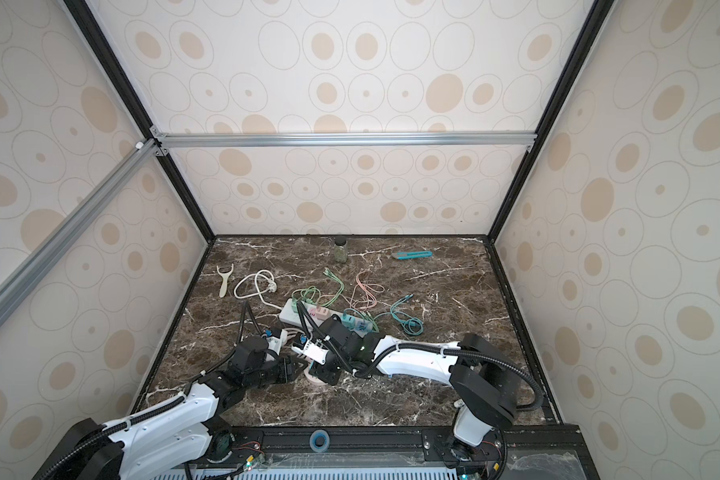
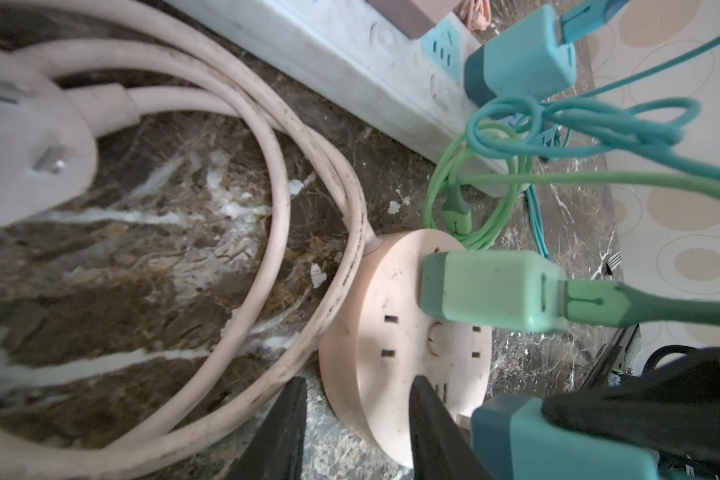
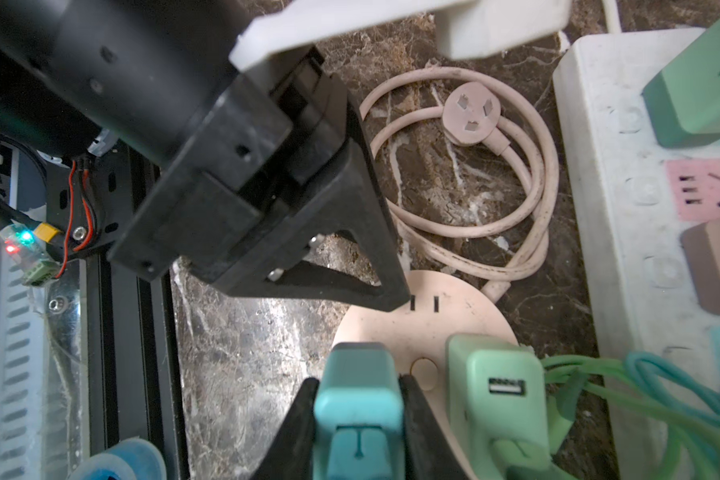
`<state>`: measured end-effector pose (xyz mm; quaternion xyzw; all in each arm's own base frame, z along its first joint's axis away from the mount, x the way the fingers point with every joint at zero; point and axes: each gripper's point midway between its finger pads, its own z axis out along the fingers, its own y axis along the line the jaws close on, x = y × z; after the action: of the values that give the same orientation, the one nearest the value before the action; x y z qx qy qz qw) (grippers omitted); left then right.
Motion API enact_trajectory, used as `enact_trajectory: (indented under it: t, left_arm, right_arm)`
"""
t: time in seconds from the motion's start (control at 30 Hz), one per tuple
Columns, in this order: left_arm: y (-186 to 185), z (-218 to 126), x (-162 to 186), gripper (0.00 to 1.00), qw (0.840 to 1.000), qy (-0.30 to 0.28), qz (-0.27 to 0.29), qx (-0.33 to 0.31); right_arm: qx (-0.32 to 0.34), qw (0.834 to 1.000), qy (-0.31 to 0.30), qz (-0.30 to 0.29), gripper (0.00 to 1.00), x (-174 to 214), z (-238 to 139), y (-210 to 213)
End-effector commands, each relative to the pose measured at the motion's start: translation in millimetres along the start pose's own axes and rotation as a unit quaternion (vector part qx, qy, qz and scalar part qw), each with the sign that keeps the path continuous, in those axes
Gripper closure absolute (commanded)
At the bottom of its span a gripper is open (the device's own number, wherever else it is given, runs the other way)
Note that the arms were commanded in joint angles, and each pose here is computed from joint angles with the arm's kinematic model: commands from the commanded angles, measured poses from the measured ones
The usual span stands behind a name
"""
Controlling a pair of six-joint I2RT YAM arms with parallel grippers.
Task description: Insert the plug
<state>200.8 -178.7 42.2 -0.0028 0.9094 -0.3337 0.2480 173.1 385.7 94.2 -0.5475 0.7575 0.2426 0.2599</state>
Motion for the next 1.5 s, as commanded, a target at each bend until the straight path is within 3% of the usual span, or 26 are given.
enact_trajectory:
  t: [0.0, 0.4, 1.47]
  left_arm:
    - [-7.4, 0.5, -5.9, 0.6, 1.0, -0.006, 0.016, 0.012]
    - [-6.5, 4.8, -3.1, 0.69, 1.0, 0.003, 0.013, 0.012]
    - [-2.1, 4.1, -5.3, 0.72, 1.0, -0.014, -0.003, 0.009]
  right_arm:
    - [0.005, 1.0, -0.003, -0.016, 1.0, -7.6, 0.6, -1.3]
    - [0.024, 1.0, 0.003, -0.017, 1.0, -4.6, 5.2, -8.7]
    - [0.044, 0.996, 0.076, -0.006, 1.0, 31.2, 19.0, -13.2]
